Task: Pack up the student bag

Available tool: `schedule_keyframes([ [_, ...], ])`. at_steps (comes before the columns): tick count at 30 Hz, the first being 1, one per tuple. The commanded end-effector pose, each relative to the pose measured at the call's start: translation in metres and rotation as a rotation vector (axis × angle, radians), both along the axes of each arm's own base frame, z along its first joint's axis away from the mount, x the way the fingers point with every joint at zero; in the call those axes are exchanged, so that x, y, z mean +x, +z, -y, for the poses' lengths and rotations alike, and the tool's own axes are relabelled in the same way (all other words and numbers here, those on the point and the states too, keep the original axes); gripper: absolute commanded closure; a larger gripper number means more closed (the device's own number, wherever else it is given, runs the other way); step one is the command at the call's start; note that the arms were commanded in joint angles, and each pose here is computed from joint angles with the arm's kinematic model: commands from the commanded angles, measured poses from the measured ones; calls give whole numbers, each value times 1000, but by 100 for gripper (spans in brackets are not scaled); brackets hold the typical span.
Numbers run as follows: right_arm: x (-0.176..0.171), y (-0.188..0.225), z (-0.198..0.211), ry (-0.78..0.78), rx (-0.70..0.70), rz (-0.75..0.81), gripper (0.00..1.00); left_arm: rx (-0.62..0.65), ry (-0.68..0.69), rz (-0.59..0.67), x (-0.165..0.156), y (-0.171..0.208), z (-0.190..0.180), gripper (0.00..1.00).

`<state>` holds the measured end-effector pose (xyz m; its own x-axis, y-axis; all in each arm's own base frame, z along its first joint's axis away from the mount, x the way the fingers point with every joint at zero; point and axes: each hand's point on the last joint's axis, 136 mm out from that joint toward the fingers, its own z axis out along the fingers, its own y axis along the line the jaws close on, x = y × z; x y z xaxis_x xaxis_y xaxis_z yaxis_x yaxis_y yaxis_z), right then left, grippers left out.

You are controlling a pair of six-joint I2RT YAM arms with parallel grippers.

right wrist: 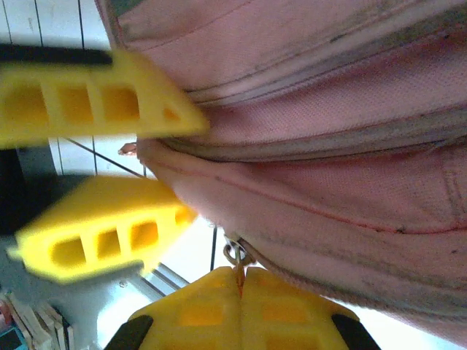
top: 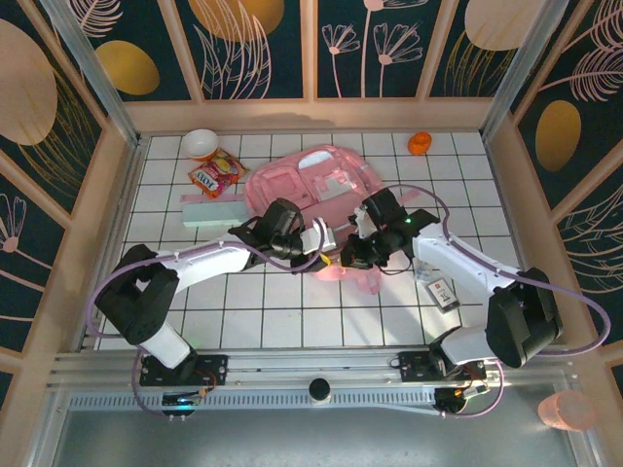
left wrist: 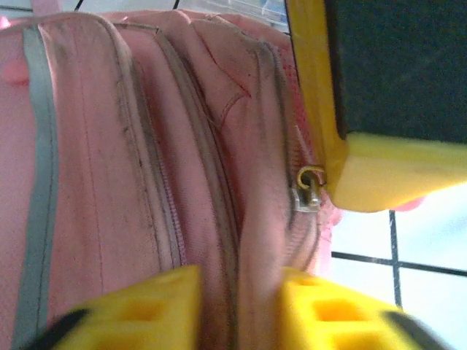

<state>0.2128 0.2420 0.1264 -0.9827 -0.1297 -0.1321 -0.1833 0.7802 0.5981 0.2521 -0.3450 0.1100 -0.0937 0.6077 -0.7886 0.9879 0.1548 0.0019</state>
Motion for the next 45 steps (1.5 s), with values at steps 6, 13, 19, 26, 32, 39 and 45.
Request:
schedule_keyframes([
  [6, 29, -19, 37, -133, -254, 121, 100, -109, -31, -3, -7, 24, 9, 100],
  [13, 34, -15, 21, -171, -179, 211, 88, -220, -6, 8, -5, 53, 14, 100],
  [19, 29, -22, 16, -216, -132, 230, 81, -262, 4, 23, -2, 68, 17, 100],
  [26, 33, -21, 24, -269, -149, 271, 92, -265, 13, 33, -2, 72, 16, 100],
  [32, 26, -22, 57, -267, -257, 261, 100, -171, 71, 90, 5, 53, -2, 100],
  [39, 24, -18, 101, -262, -321, 236, 100, -87, 136, 119, 12, 34, -37, 100],
  [45, 15, -8, 65, -151, -154, 234, 100, -53, 191, 162, 18, 31, -60, 99],
])
